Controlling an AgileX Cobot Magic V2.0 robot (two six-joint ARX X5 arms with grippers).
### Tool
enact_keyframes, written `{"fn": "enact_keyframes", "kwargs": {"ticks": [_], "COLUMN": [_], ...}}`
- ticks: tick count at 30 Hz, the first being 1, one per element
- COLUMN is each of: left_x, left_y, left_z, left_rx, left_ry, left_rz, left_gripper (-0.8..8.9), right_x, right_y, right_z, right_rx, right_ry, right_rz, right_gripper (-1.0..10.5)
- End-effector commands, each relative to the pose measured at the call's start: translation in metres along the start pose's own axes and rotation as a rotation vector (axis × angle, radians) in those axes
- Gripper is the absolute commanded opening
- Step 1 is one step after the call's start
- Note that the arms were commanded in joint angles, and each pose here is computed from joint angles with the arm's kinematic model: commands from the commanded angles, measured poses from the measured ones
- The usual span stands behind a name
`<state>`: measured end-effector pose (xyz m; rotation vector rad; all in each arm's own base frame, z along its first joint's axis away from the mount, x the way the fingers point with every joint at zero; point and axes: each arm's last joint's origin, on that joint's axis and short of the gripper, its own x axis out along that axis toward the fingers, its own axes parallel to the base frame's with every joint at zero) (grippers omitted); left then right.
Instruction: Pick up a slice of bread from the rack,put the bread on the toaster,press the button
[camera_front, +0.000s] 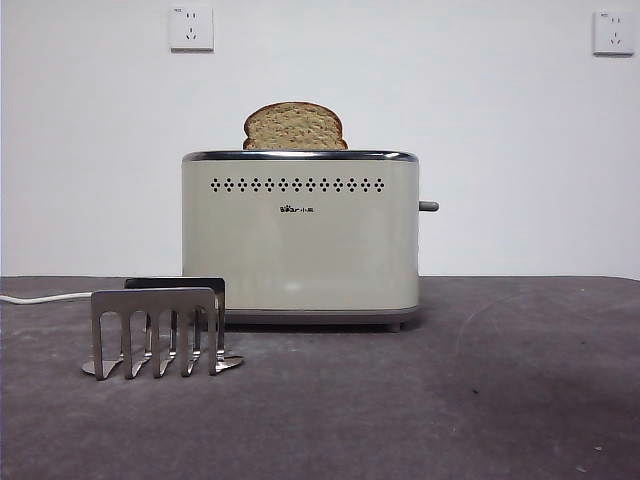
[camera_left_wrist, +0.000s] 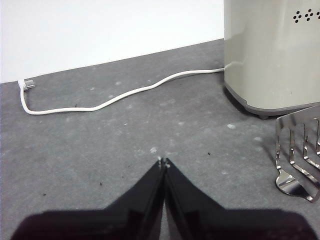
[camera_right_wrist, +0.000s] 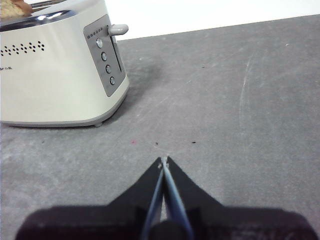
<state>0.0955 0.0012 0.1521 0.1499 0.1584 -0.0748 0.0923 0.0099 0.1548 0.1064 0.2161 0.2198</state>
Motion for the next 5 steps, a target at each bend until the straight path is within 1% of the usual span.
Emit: {"fn": "enact_keyframes", "kwargs": {"ticks": [1, 5], "left_x": [0.0013, 0.0013], "left_y": [-0.0002, -0.0002], "left_z": [-0.0044, -0.0044], "left_rx": [-0.011, -0.011], "left_ry": [0.009, 0.009], "left_rz": [0.003, 0.003], "left_gripper": [-0.04, -0.04], "right_x": [0.0017, 0.0017], "right_y": [-0.0006, -0.0006], "right_z": [-0.004, -0.004], "right_rx": [0.011, 0.011], "right_ry": [0.01, 0.01], "right_rz": [-0.002, -0.002], "right_gripper": [0.0, 0.0]}}
